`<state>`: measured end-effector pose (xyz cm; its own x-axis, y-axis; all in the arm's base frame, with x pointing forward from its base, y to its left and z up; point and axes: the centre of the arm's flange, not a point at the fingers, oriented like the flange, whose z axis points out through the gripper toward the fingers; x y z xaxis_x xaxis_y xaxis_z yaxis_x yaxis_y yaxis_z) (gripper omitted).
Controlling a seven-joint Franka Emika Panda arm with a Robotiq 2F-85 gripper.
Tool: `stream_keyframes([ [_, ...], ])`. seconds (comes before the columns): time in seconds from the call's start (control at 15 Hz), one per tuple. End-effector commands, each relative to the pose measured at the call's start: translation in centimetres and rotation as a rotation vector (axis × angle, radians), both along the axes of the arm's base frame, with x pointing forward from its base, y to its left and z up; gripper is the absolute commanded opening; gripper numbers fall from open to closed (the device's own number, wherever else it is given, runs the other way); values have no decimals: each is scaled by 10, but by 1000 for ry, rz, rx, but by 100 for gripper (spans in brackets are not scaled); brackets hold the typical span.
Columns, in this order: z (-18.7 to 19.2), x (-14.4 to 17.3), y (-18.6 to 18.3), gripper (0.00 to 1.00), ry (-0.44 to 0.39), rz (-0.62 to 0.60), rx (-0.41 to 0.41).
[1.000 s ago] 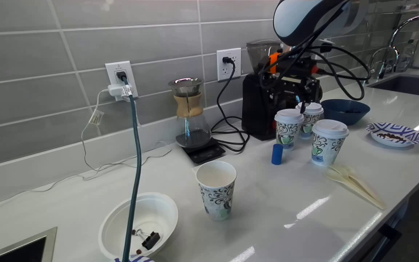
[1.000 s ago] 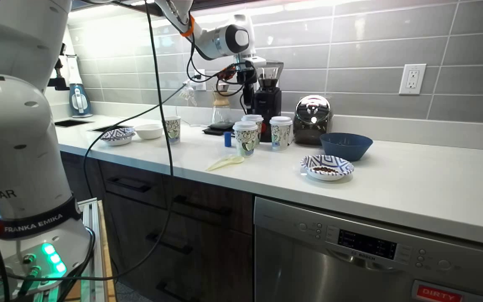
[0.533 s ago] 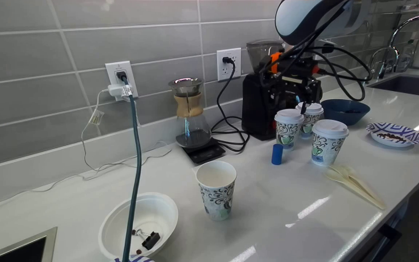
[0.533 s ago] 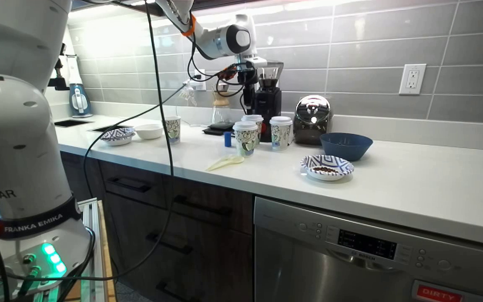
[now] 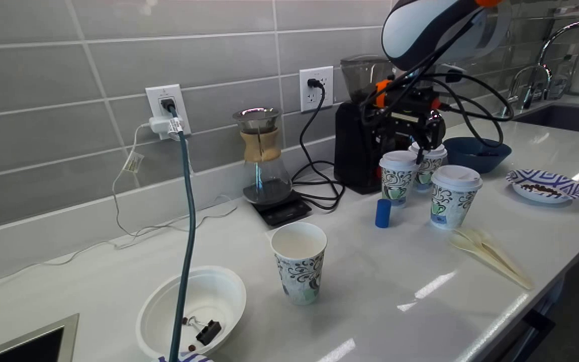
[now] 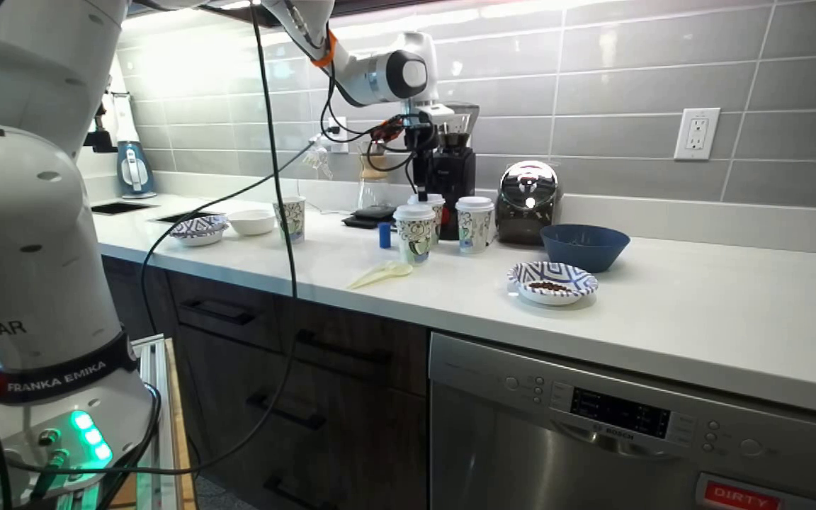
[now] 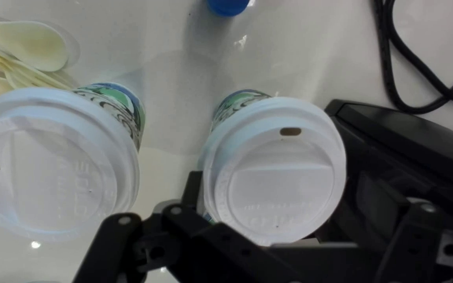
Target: Pick up the white paper cup lid and put it on the paper cup to the right, push down on the first paper cup lid on a cup to the right
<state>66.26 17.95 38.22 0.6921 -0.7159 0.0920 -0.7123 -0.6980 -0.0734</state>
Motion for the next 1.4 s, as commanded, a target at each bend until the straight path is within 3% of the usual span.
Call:
stream_keyframes([
  [0.0,-4,2,-2,100,-13,-5,39],
  [1.33,-17,1,-14,100,3,-23,68],
])
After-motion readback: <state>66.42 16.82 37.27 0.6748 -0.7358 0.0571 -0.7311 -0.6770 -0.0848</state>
